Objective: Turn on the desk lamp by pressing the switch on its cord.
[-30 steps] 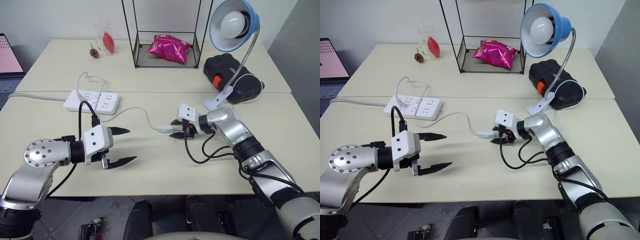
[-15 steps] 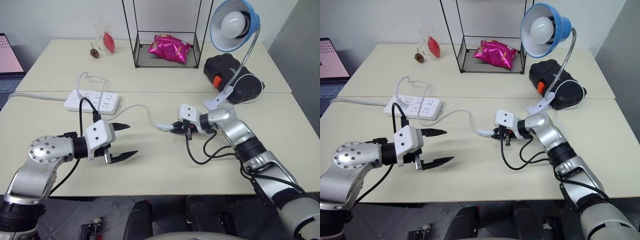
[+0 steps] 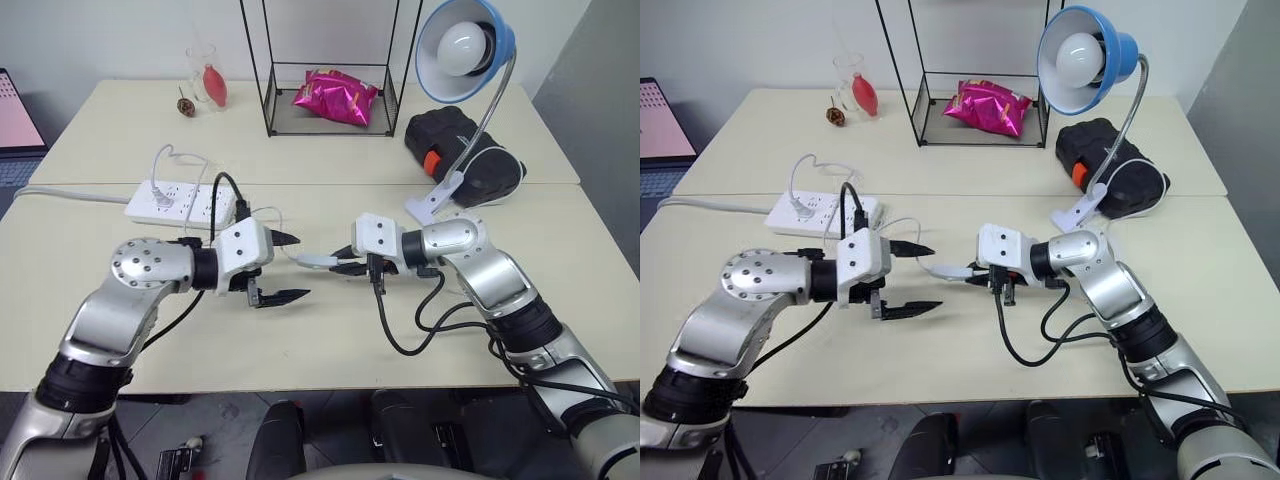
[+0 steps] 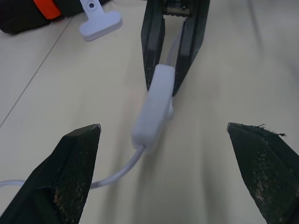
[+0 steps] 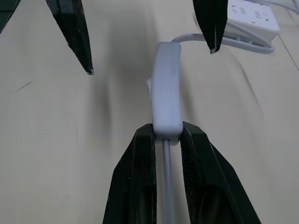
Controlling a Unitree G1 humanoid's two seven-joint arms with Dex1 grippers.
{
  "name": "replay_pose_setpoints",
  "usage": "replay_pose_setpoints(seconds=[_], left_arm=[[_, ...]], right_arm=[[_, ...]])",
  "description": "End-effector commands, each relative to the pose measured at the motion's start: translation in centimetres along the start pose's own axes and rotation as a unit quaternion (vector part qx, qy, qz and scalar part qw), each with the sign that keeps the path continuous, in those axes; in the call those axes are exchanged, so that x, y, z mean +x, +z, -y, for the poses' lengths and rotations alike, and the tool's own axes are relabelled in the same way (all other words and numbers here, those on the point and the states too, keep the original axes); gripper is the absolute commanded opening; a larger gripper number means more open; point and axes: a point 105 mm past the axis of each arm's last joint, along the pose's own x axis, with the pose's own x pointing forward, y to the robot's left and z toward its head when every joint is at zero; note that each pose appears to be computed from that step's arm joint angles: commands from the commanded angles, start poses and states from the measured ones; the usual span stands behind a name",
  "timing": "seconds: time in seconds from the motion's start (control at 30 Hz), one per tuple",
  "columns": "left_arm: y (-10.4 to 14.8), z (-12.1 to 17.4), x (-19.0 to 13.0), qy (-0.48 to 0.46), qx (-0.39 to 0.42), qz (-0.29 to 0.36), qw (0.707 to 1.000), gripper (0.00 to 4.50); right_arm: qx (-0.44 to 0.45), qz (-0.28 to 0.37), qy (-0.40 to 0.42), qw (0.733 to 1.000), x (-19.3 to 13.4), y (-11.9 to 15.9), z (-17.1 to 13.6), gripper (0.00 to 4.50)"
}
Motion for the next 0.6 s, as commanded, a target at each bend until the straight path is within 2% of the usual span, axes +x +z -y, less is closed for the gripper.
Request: replay_pose_setpoints(seconds=[0.03,0.6], left_arm=[[0.36,-0.4,0.42,-0.003,0.024,-0.001,1.0,4.5],[0.01,-0.92,1.04,-0.003,0.032,0.003,0.999,4.5]], right_arm=[[-0.022,0.013,-0.008,1.0,-0.38,1.37,0.11,0.37],[-0.027,0.004,0.001,1.0,-0.09,1.14,-0.34,0.37]])
